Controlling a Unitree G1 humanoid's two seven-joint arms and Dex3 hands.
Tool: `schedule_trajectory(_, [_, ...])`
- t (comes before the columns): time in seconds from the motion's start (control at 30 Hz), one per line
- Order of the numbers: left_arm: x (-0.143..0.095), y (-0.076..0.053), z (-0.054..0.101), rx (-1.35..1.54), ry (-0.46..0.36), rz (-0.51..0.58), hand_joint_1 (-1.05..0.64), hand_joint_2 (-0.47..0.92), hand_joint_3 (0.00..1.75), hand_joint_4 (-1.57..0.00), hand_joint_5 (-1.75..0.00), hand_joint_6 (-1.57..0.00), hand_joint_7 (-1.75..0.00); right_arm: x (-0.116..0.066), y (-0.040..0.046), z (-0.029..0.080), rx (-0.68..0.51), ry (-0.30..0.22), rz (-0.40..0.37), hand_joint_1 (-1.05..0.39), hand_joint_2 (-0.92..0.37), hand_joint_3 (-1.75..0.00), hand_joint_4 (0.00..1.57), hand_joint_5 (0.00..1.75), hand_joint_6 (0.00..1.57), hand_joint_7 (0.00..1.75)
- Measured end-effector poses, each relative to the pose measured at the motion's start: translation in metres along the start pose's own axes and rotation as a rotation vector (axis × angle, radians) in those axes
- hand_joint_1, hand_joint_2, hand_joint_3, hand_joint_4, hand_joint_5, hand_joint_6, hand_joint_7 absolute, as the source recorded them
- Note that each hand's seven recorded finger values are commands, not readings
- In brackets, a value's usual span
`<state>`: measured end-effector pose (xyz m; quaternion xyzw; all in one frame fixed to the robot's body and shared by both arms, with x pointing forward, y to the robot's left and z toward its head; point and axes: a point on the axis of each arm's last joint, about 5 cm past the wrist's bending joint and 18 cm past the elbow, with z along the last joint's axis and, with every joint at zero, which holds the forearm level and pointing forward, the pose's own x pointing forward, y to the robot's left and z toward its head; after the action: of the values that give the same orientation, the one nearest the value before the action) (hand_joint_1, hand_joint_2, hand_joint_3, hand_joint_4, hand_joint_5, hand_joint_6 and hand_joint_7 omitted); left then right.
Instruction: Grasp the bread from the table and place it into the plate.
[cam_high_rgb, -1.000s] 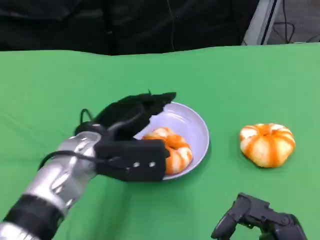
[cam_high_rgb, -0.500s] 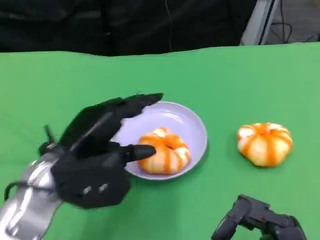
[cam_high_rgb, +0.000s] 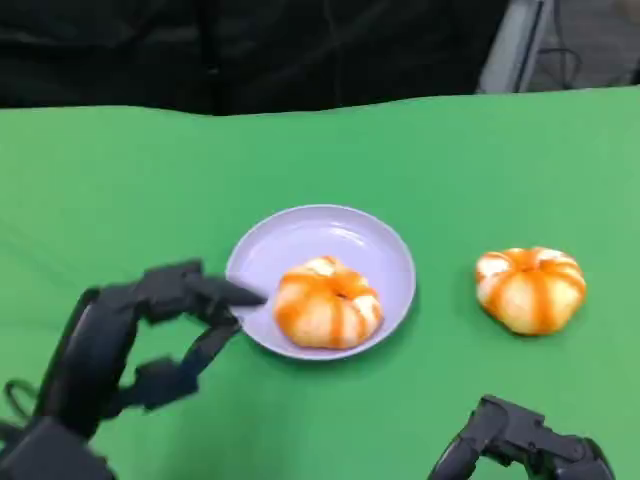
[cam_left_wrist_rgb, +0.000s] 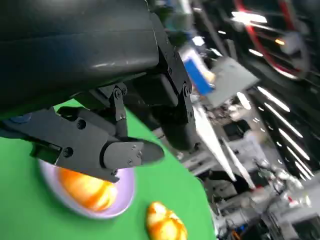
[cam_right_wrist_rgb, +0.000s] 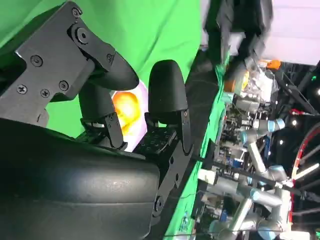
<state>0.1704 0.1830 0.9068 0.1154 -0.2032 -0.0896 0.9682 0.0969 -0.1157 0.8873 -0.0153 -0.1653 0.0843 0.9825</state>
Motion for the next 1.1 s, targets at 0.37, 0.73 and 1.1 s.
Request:
schedule_trajectory(0.37, [0.0,0.0,0.002,-0.007,-0.008,-0.001,0.07,0.47,1.27,-0.81,-1.56,-0.77,-1.4,0.0,0.0002,0.0,0.001,-0.001,0.002,-0.07,-0.25,-1.45,0.77,1.59,0.82,1.34])
schedule_trajectory(0.73, [-0.057,-0.004,0.006,-0.25,0.138,0.126,0.05,0.54,1.17,-0.89,-1.75,-0.71,-1.72,0.004,-0.0068,-0.003,0.001,-0.004,0.003,-0.07,-0.27,-1.42,0.77,1.56,0.82,1.31])
schedule_trajectory(1.1, [-0.059,-0.008,0.004,-0.331,0.139,0.109,0.08,0.51,1.25,-0.88,-1.75,-0.73,-1.7,0.003,-0.0093,-0.005,0.001,0.007,0.004,-0.08,-0.29,-1.36,0.74,1.58,0.81,1.31])
